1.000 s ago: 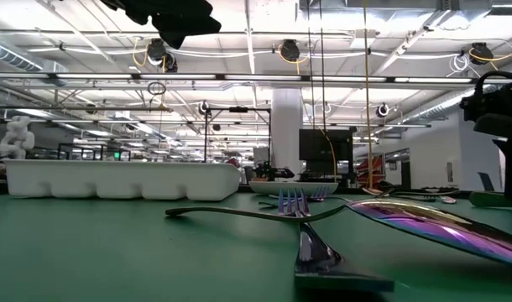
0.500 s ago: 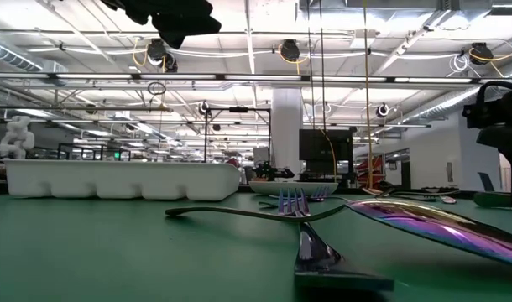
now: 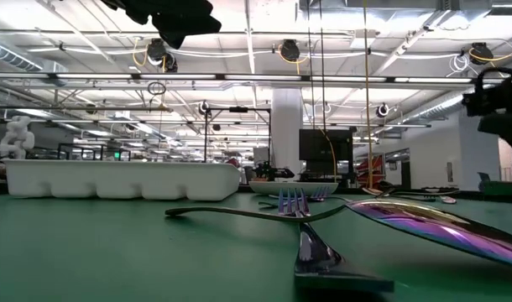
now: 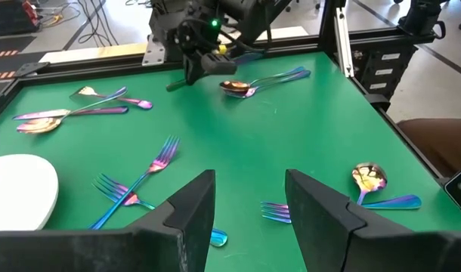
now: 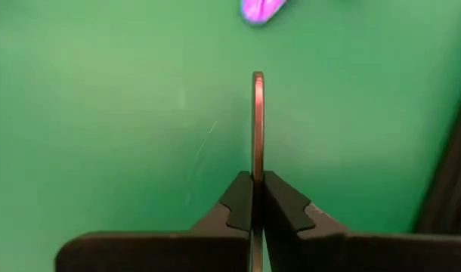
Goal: Sort silverware
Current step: Put the blue knife into the silverware tray
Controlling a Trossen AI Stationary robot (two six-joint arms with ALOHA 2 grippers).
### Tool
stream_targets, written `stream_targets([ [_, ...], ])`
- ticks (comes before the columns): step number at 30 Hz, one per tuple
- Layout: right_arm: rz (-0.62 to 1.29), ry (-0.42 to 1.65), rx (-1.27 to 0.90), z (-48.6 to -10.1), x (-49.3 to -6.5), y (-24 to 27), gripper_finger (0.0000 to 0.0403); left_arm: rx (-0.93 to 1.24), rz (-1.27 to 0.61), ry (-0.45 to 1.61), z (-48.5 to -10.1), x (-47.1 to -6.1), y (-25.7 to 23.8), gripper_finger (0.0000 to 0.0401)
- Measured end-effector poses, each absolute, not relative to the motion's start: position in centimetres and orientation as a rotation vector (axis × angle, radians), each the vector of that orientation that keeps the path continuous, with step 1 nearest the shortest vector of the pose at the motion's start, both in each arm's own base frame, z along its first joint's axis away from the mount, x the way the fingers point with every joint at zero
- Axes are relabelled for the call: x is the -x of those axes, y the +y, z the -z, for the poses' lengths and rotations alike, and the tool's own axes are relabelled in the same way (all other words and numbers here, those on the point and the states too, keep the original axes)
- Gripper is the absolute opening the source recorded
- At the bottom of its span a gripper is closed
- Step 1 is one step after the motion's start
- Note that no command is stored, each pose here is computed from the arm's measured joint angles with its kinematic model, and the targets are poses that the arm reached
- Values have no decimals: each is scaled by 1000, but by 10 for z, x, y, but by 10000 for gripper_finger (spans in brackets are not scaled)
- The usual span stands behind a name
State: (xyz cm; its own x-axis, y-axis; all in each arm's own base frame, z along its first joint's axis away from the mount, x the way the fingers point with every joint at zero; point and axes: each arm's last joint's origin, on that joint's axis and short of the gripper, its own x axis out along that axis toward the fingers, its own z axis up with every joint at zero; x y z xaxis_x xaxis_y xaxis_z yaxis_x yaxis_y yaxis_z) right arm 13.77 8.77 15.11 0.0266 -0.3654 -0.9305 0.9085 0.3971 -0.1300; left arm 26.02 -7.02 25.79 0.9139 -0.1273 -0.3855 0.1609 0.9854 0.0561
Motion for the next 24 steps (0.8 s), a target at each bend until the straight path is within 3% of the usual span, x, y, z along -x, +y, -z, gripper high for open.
stream_targets([
  [11, 907, 970, -560, -191, -161, 99, 0, -81, 149, 357, -260, -262, -71, 164],
  [19, 602, 851, -448, -209, -185, 113, 0, -84, 201, 257, -241, -293, -77, 164],
  [24, 403, 717, -347, -219, -203, 125, 0, -63, 187, 85, -233, -316, -76, 164],
])
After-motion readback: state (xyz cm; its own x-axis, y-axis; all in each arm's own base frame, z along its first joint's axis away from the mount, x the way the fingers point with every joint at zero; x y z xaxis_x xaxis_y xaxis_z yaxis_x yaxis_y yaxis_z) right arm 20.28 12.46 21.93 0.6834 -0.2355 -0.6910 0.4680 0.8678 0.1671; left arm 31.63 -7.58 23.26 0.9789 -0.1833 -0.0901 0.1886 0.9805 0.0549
